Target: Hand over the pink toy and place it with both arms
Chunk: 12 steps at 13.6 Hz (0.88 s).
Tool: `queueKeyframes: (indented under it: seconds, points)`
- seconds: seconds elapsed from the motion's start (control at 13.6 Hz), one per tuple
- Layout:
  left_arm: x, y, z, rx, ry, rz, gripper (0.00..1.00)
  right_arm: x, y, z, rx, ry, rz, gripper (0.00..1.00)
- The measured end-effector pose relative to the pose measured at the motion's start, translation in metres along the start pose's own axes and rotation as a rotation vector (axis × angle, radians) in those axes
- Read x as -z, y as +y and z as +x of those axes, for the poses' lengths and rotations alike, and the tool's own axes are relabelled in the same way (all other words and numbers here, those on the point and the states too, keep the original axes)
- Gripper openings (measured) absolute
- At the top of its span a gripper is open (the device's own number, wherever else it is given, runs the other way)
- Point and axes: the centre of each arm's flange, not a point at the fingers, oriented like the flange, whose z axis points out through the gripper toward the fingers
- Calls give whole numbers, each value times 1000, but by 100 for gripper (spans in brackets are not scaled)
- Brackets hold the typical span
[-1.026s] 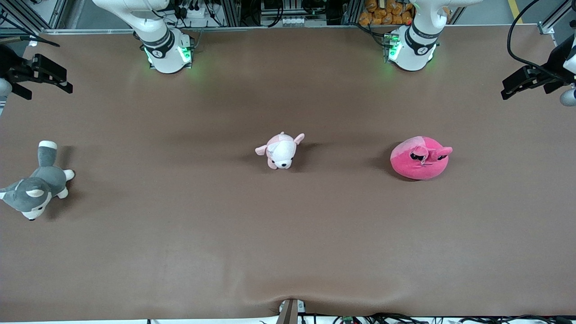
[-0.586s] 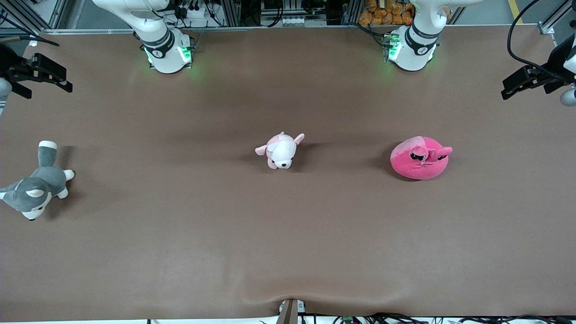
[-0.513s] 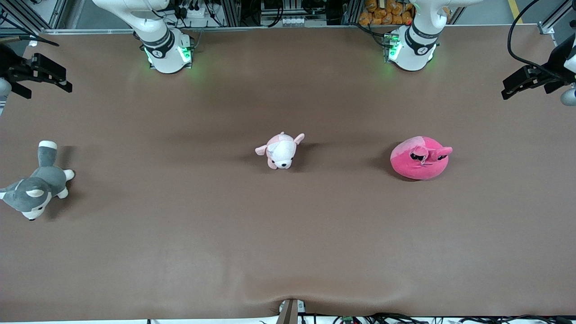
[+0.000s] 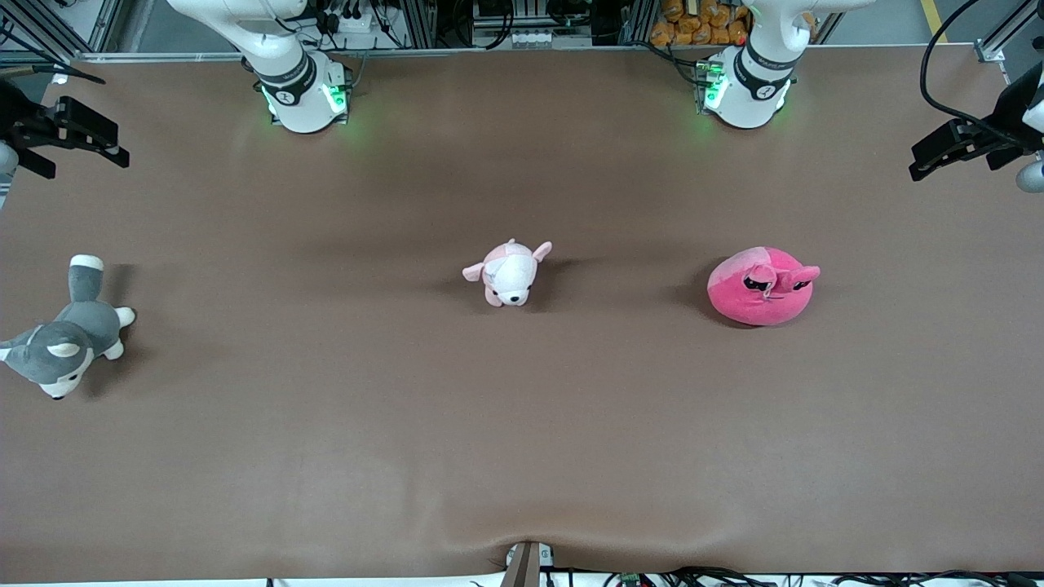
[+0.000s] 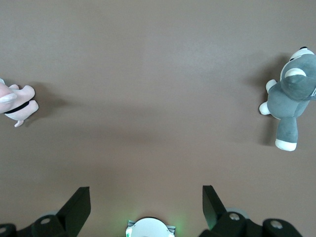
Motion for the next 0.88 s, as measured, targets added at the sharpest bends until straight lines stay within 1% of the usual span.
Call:
queueKeyframes:
  seconds: [0.22,0.51,0.59,0.81,0.88]
  points:
    - [-2,0,2,0,-5,1,100,0,0,0,0,0,0,100]
    - [-20,-7,13,27,-44,-8,100,0,1,0,-1,0,0,100]
    - [-25,-12,17,49,-57,-18,100,0,1,0,-2,0,0,100]
    - [-42,-35,28,118,-96,-88,100,0,1,0,-2,1,0,100]
    - [-48,-42,32,134,-106,-98,100,0,1,0,-2,1,0,100]
